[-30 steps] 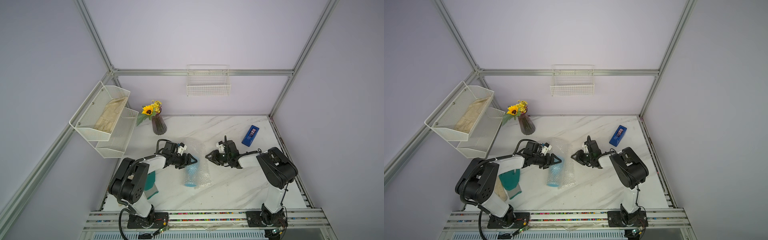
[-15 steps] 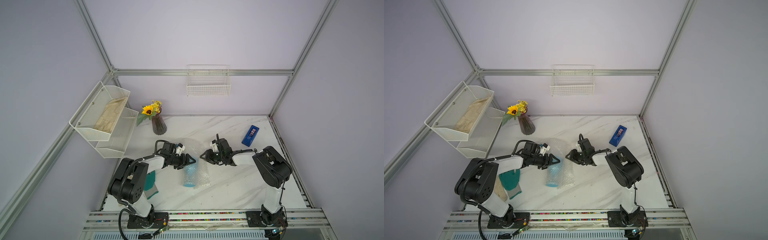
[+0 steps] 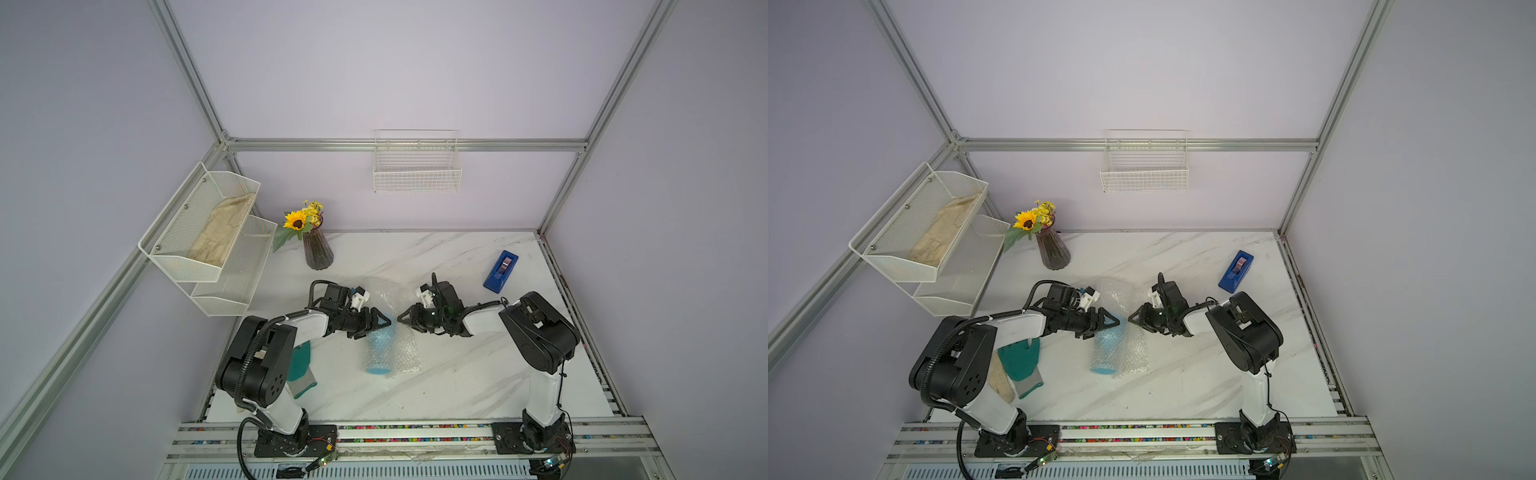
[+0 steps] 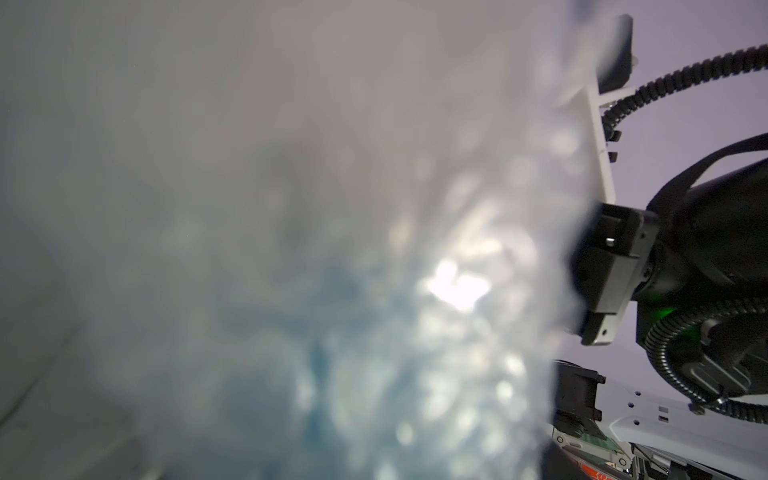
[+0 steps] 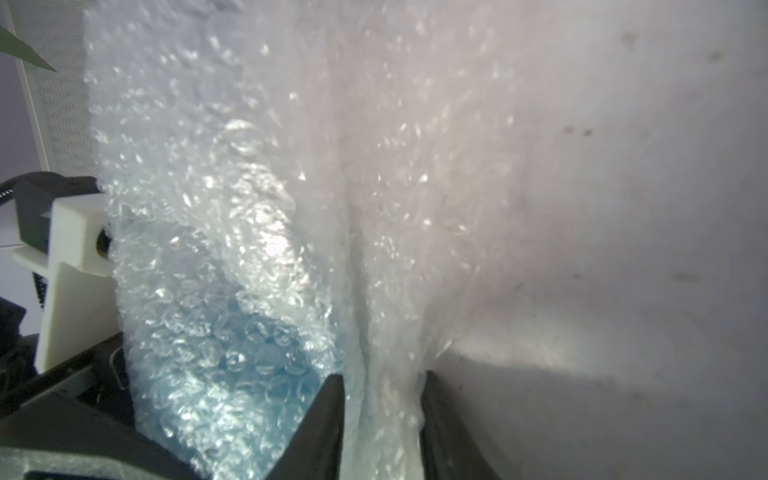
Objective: Wrap wine glasses in bubble wrap
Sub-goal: Wrap the wine glass in bubble wrap.
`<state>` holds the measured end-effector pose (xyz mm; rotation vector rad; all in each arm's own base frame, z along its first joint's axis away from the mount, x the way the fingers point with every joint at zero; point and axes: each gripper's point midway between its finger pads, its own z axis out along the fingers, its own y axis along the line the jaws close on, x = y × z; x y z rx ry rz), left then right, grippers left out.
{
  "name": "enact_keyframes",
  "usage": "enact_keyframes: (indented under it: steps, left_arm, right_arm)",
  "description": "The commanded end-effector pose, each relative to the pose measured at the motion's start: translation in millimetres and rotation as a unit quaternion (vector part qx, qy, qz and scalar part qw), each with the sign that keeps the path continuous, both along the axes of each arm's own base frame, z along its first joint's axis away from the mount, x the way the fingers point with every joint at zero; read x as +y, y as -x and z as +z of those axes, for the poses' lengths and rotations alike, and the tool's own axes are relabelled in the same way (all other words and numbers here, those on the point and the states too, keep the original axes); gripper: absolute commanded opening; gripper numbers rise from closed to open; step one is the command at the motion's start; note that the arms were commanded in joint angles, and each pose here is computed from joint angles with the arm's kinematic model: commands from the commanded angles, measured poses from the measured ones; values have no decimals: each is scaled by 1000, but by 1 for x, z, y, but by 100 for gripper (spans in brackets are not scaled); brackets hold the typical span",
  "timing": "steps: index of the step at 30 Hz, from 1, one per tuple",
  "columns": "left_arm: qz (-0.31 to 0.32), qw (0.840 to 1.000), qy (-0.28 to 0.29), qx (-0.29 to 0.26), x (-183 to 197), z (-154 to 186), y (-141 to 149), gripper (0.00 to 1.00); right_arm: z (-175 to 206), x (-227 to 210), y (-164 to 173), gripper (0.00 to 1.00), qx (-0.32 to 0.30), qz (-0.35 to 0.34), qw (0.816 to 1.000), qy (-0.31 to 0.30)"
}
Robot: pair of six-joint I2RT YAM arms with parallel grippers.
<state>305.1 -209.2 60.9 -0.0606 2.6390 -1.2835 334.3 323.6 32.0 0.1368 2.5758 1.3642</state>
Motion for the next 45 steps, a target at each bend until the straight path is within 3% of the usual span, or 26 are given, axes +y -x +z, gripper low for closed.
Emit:
enact_keyframes:
  steps: [1,6,22,27,37,41,45]
  left_arm:
    - [-10,1000,10,-1,2,-5,7,66]
    - [-7,1000,8,3,3,-8,7,66]
    - [-15,1000,13,10,-10,-15,13,65]
    - [-18,1000,12,8,-16,-17,12,65]
    - [-32,999,20,9,-34,-20,12,65]
    - [-29,999,18,16,-34,-26,12,66]
    - [-30,999,19,23,-35,-28,12,80]
  right_arm:
    - [-38,-11,31,28,71,2,997,28]
    - [-28,-11,34,17,65,4,998,14]
    - [25,-7,37,9,25,-7,999,-46]
    - [44,-5,37,0,13,-8,998,-62]
    - [67,-4,37,0,-5,-18,997,-72]
    - [67,-4,38,10,-5,-20,997,-73]
    - [74,-6,36,11,-15,-28,997,-71]
